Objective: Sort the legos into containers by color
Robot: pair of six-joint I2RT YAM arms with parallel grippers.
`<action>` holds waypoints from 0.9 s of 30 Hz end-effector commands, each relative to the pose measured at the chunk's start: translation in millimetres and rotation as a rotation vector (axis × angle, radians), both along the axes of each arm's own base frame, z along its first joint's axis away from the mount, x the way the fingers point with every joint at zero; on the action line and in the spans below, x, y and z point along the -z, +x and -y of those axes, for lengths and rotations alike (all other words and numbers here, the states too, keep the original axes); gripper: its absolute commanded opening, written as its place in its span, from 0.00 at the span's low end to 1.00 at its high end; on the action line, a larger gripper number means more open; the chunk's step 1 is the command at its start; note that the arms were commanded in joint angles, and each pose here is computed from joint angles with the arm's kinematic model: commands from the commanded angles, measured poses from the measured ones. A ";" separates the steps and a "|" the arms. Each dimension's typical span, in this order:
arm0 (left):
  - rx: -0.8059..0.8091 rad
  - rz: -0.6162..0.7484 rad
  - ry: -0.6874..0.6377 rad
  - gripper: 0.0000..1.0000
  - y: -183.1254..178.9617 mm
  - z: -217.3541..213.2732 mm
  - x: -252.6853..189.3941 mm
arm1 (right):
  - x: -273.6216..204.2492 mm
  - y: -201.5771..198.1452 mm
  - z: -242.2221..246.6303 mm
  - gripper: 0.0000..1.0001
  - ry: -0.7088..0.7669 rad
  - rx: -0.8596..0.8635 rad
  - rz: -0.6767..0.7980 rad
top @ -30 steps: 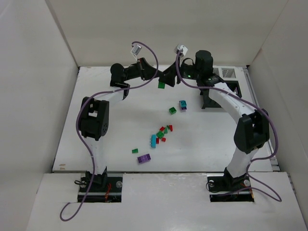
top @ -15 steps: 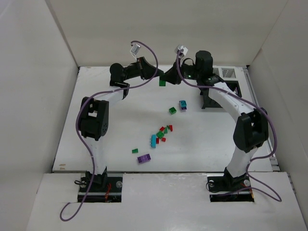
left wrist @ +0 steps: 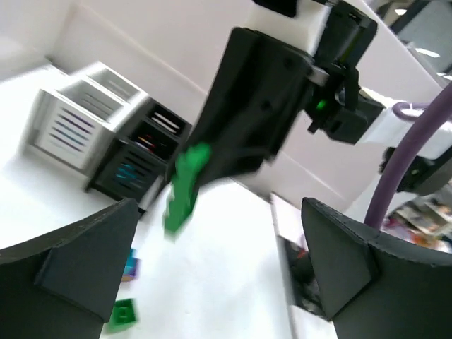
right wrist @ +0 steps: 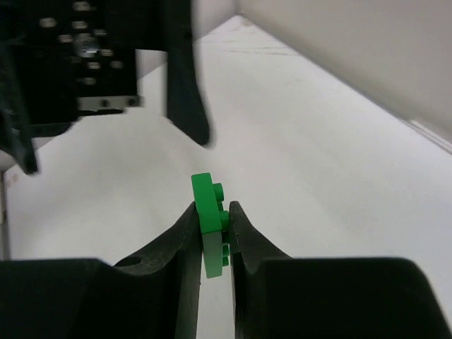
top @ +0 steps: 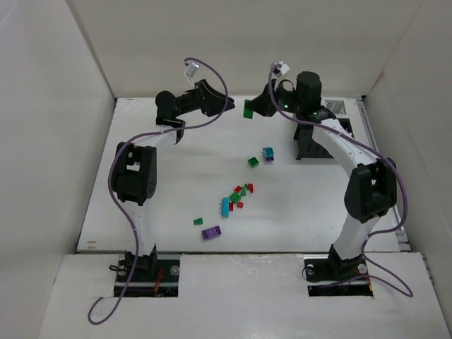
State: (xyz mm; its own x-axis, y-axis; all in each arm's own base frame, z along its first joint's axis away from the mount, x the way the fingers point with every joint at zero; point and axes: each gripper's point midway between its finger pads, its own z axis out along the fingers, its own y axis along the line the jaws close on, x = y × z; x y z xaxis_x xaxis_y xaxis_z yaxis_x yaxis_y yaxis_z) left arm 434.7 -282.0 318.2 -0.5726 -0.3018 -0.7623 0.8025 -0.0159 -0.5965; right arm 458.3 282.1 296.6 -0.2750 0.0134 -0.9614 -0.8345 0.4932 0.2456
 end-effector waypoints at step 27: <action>-1.260 0.139 0.512 1.00 161.5 -170.7 -8.5 | 30.3 154.8 276.1 0.08 -0.109 1.048 -0.138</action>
State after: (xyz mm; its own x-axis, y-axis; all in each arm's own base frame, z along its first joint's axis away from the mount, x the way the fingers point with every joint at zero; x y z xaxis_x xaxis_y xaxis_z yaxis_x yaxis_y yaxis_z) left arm 599.3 -117.8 272.8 -0.1612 -0.2440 -0.9563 0.1720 0.9472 -0.2707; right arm 609.1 21.8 242.7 -0.3337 0.2130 -0.9183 -0.0159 0.9727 0.2314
